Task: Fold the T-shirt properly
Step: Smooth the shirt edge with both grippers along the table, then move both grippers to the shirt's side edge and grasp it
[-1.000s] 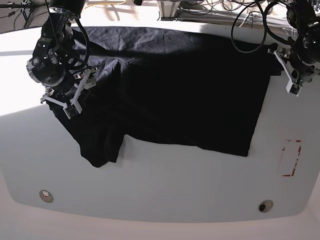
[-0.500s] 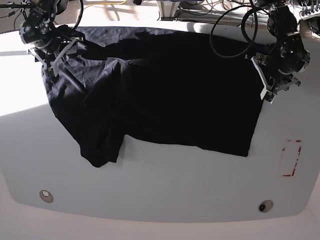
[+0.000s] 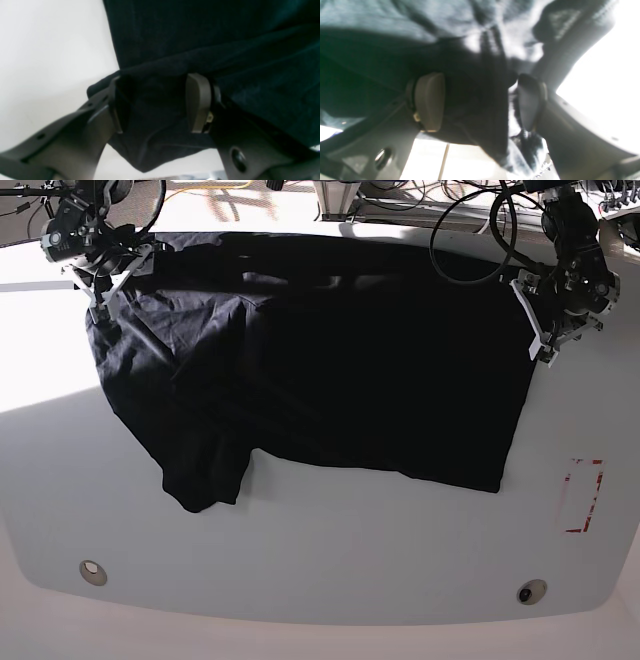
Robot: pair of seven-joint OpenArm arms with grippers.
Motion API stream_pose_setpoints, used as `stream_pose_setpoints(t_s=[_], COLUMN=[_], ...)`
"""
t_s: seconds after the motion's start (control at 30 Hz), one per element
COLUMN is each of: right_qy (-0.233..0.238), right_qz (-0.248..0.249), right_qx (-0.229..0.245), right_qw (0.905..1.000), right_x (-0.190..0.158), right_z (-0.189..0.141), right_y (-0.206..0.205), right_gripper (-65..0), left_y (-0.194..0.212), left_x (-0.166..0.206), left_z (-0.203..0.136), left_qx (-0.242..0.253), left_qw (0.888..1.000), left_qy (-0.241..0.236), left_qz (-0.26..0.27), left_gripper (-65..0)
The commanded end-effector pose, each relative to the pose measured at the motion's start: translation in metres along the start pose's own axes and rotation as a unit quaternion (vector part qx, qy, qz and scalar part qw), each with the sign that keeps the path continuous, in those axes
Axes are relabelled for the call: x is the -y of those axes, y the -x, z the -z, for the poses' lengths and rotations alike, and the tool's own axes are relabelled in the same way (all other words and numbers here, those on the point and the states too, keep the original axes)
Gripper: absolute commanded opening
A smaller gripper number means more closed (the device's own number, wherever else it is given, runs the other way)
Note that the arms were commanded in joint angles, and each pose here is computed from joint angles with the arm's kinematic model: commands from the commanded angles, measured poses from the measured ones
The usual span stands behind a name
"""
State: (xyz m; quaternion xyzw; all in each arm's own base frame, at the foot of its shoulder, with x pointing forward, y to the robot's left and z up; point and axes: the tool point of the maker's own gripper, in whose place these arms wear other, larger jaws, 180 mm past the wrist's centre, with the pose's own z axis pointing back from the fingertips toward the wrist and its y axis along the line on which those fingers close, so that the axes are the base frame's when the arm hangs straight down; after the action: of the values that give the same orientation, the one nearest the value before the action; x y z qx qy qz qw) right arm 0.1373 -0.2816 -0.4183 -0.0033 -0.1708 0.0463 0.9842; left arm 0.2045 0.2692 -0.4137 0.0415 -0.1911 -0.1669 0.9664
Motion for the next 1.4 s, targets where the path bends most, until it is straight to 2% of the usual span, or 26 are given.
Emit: stream_pose_setpoints(t_s=[0.0, 0.37, 0.67, 0.83, 1.03, 1.13, 1.27, 1.37], right_qy=[-0.005, -0.019, 0.022, 0.044, 0.039, 0.032, 0.007, -0.015], right_qz=[-0.009, -0.039, -0.082, -0.094, -0.073, -0.058, -0.028, -0.006], right_qx=[-0.002, 0.011, 0.061, 0.101, 0.154, 0.164, 0.167, 0.19], right_qw=[0.9999, 0.999, 0.9945, 0.9895, 0.9846, 0.9843, 0.9855, 0.9817], right_x=[0.003, -0.007, -0.003, 0.0, 0.009, 0.021, 0.037, 0.047], right_z=[0.005, 0.01, -0.023, -0.038, -0.036, -0.03, -0.013, -0.003], right_y=[0.0, -0.013, -0.058, -0.093, -0.147, -0.171, -0.197, -0.222], right_gripper=[-22.8, -22.8, -22.7, -22.2, -21.9, -21.9, -21.9, -21.9], left_y=[0.025, 0.051, 0.039, 0.015, -0.022, -0.041, -0.065, -0.084], left_x=[-0.012, -0.023, -0.031, -0.039, -0.052, -0.059, -0.067, -0.074], left_z=[-0.001, -0.016, -0.041, -0.053, -0.064, -0.068, -0.074, -0.081], left_qx=[-0.032, -0.051, -0.053, -0.027, 0.02, 0.043, 0.072, 0.096], left_qw=[0.999, 0.998, 0.996, 0.995, 0.992, 0.99, 0.987, 0.984], left_qy=[-0.016, -0.031, -0.067, -0.09, -0.116, -0.127, -0.138, -0.148], left_qz=[0.001, 0.005, 0.028, 0.038, 0.041, 0.038, 0.034, 0.031], left_gripper=[-33.9, -33.9, -33.9, -33.9, -33.9, -33.9, -33.9, -33.9])
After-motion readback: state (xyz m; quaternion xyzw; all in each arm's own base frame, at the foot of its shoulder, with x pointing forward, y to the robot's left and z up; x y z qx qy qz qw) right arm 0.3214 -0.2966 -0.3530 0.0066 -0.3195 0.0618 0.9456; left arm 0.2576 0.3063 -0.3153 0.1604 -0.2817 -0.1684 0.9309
